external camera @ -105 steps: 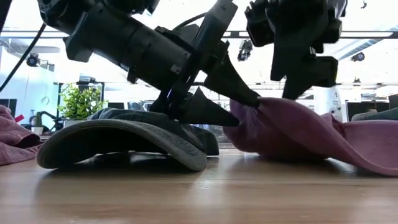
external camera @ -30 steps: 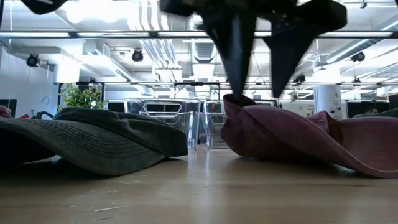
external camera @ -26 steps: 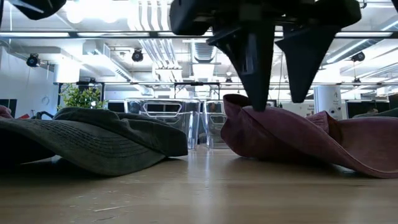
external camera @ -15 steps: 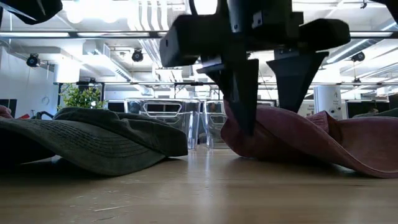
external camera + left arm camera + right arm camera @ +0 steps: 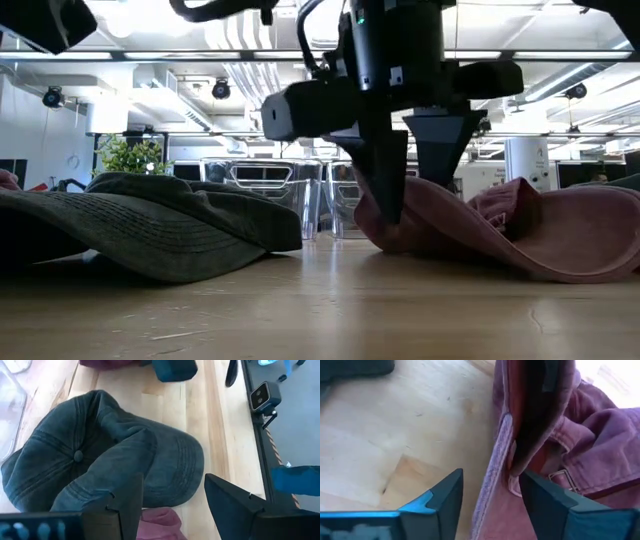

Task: Pick & Place hat
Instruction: Put the right red cap into the right transparent bin

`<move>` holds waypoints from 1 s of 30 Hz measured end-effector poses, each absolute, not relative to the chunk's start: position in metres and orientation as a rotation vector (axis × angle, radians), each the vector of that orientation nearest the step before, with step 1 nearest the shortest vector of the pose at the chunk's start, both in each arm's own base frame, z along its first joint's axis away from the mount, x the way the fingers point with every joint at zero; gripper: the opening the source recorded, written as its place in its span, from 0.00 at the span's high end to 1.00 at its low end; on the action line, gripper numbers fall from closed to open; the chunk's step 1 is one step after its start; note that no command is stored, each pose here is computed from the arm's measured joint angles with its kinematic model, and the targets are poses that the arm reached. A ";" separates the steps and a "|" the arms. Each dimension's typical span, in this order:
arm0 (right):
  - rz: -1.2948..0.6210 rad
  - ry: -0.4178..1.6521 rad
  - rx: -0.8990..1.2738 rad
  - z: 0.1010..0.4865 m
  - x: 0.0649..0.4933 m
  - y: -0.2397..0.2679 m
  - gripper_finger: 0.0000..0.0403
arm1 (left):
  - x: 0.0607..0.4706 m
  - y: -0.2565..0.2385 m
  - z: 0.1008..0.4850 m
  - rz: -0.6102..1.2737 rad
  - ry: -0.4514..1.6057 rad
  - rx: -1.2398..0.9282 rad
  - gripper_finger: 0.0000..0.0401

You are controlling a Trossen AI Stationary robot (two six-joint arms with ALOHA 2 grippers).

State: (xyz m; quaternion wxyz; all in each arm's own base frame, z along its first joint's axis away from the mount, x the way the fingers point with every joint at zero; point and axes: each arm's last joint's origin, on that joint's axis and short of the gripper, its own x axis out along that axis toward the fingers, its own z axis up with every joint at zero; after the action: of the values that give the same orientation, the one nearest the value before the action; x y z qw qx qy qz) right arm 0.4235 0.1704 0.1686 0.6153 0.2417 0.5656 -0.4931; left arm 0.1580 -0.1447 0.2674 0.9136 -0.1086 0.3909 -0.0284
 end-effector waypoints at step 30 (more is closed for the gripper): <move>-1.020 1.075 0.639 0.215 0.425 0.188 0.97 | 0.157 -0.145 0.264 -0.065 0.814 -0.206 0.49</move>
State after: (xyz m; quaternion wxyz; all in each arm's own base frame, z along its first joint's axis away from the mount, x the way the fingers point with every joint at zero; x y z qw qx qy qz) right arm 0.4249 0.1878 0.2153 0.6917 0.2859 0.4810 -0.4565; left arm 0.1567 -0.1450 0.2639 0.9127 -0.1001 0.3950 -0.0315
